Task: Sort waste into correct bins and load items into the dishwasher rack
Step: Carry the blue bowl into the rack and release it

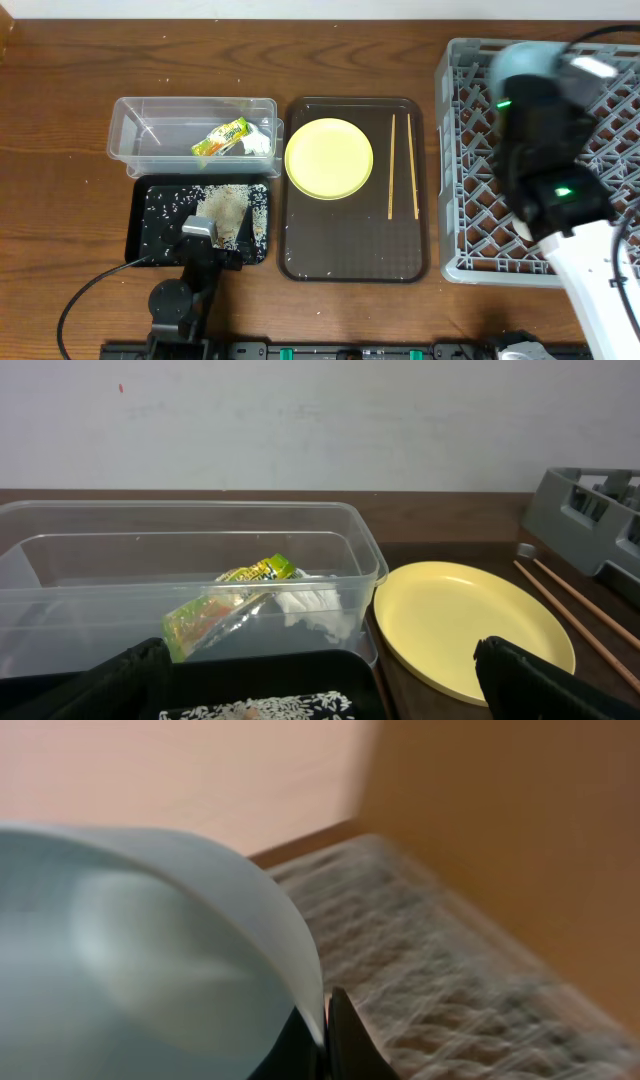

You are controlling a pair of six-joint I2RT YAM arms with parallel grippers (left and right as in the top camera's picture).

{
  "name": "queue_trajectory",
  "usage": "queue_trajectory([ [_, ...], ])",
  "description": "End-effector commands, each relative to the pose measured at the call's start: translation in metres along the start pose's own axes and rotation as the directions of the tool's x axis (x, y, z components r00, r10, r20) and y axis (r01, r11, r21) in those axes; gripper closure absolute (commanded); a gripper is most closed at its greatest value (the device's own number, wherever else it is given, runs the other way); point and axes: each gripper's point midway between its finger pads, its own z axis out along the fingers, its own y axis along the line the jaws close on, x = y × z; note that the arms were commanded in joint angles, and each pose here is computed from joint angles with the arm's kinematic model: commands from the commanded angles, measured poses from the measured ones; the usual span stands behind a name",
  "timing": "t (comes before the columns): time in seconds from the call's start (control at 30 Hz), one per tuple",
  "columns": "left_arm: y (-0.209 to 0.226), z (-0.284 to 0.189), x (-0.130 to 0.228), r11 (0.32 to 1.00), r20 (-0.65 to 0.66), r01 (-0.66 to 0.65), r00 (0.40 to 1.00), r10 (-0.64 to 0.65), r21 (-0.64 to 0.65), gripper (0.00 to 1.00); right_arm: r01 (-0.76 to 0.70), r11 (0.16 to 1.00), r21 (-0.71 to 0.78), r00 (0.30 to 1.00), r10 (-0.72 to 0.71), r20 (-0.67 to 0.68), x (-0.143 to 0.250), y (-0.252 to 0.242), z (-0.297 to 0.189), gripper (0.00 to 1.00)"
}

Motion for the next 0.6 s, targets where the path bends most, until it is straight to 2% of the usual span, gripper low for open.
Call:
queue_trajectory([
  [0.0, 0.0, 0.001, 0.014, 1.0, -0.042, -0.012, 0.999, 0.013, 0.007, 0.01, 0.163, 0.947, 0.275, 0.987, -0.16, -0.032, -0.004, -0.06, 0.027, 0.99],
  [0.1, 0.0, 0.001, 0.014, 1.0, -0.042, -0.012, 0.999, 0.013, 0.007, 0.01, 0.169, 0.892, 0.42, 0.985, -0.141, -0.096, 0.006, -0.1, 0.056, 0.99],
  [0.23, 0.0, 0.001, 0.014, 1.0, -0.042, -0.012, 0.999, 0.013, 0.007, 0.01, 0.254, 0.82, 0.513, 0.961, -0.154, -0.229, 0.038, -0.129, 0.097, 0.99],
  [0.4, 0.0, 0.001, 0.014, 1.0, -0.042, -0.012, 0.999, 0.012, 0.007, 0.01, 0.46, 0.688, 0.562, 0.879, -0.261, -0.399, 0.073, -0.144, 0.131, 0.99],
  [0.57, 0.0, 0.001, 0.014, 1.0, -0.042, -0.012, 0.999, 0.013, 0.007, 0.01, 0.56, 0.655, 0.507, 0.816, -0.33, -0.475, 0.104, -0.128, 0.164, 0.99],
])
